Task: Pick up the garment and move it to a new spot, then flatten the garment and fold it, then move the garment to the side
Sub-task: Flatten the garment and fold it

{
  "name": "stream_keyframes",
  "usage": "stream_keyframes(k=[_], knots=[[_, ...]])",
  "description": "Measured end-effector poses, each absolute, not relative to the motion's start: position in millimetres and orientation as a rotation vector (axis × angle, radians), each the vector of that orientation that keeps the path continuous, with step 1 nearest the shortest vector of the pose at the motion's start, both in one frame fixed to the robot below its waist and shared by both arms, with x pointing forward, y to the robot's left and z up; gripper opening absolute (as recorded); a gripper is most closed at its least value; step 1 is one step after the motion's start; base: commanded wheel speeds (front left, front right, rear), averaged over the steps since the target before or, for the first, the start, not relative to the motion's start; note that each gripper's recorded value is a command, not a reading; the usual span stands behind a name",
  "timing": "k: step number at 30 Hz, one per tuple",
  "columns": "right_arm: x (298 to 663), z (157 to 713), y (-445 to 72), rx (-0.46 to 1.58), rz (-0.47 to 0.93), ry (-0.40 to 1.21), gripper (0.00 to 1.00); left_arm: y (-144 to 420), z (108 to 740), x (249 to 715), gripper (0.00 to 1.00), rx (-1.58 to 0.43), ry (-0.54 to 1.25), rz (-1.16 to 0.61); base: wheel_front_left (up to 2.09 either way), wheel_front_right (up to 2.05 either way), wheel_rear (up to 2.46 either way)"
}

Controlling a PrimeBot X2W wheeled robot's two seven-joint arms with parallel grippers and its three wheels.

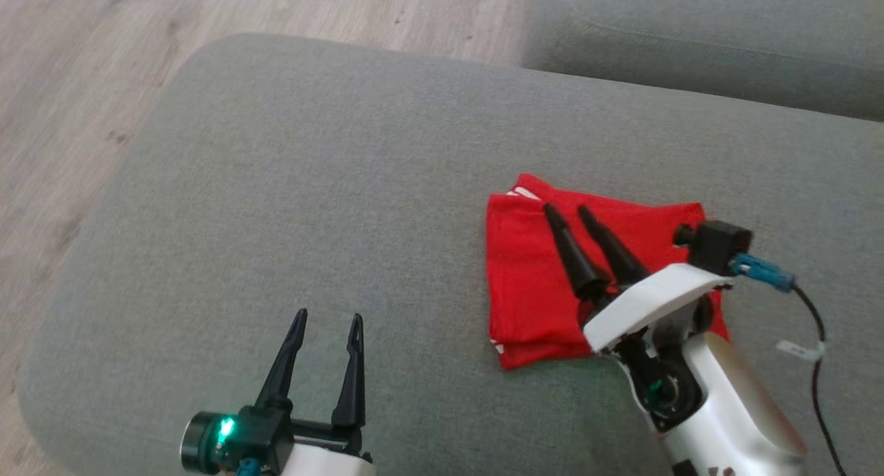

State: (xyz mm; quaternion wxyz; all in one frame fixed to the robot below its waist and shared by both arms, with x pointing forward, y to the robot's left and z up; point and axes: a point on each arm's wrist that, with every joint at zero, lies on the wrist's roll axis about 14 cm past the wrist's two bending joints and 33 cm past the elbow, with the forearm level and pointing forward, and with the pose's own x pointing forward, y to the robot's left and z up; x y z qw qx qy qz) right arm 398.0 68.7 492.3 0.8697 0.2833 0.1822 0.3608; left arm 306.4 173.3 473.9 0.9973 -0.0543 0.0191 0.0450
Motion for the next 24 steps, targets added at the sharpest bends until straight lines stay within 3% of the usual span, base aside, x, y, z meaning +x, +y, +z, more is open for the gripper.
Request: stream_keyframes(k=[7,13,20,24], knots=[[423,529,8,0.555,0.597,0.134,1.00,166,484,311,1.00,-0.115,0.000,0.061,0.00,0.00,0.00],[416,527,-72,0.379,0.442,-0.002,1.00,168,485,306,1.00,-0.123,-0.010,0.071,0.00,0.00,0.00],[390,506,-128,0.211,0.348,-0.010,1.00,167,482,300,1.00,-0.154,0.000,0.081,0.00,0.00,0.00],[355,483,-154,0.140,0.279,0.040,1.00,163,477,289,1.00,-0.163,0.013,0.078,0.00,0.00,0.00]])
